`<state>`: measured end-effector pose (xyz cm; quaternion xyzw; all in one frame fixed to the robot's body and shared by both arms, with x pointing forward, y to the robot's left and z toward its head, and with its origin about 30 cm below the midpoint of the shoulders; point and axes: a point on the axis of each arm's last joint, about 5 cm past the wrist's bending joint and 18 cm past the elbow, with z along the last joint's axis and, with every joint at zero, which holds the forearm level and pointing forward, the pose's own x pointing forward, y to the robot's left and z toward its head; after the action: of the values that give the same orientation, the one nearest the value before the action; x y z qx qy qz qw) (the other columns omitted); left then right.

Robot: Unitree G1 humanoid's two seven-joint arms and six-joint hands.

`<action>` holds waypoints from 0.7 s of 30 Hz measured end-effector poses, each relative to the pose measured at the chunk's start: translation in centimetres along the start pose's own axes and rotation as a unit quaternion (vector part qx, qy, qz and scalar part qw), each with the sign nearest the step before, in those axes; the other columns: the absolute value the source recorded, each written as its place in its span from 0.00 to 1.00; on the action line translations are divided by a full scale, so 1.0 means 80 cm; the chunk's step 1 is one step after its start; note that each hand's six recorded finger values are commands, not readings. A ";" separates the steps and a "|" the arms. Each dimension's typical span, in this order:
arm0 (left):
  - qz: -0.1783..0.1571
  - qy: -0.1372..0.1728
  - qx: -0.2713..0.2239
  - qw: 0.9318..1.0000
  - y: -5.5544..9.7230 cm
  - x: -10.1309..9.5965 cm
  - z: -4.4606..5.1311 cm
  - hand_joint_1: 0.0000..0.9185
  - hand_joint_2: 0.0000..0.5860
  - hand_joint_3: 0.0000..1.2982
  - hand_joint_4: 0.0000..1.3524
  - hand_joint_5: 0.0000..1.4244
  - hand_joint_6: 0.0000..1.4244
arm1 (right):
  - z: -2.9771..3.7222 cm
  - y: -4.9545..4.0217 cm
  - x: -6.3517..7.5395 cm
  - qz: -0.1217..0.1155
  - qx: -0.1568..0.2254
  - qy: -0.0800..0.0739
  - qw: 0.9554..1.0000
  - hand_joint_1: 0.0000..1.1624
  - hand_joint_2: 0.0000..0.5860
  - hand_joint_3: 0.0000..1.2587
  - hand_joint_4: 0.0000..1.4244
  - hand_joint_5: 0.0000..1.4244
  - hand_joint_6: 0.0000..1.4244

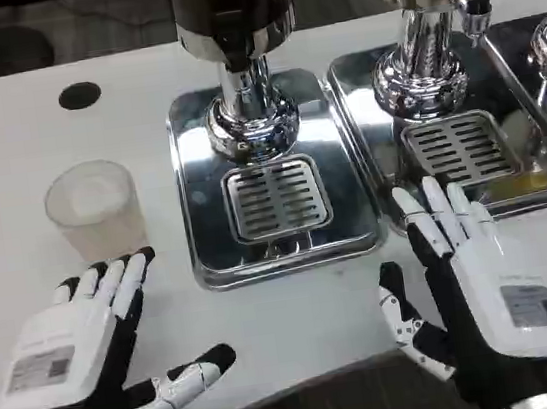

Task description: Grasp the cup under the faucet to collect the drink, then remove the cup.

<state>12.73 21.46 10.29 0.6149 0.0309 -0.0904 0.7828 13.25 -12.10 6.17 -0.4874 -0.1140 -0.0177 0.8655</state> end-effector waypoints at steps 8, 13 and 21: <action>-0.001 0.001 -0.001 1.000 0.001 0.000 -0.001 0.00 0.16 0.00 0.00 0.00 0.00 | 0.0016 0.001 0.000 -0.001 0.003 0.001 1.000 0.44 1.00 0.10 0.00 0.00 0.03; -0.003 0.001 -0.002 1.000 0.002 0.001 -0.001 0.00 0.16 0.00 0.00 0.00 0.00 | 0.0023 0.001 0.001 -0.003 0.005 0.003 1.000 0.44 1.00 0.10 0.00 0.00 0.03; 0.029 -0.009 -0.036 0.999 0.004 0.001 -0.008 0.00 0.16 0.00 0.00 0.00 0.00 | 0.0055 0.001 0.006 -0.007 0.007 0.005 1.000 0.44 1.00 0.11 0.00 0.00 0.03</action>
<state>12.91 22.14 10.39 0.5859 0.0094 -0.0716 0.8072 13.64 -11.63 6.39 -0.4804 -0.1133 -0.0258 0.8693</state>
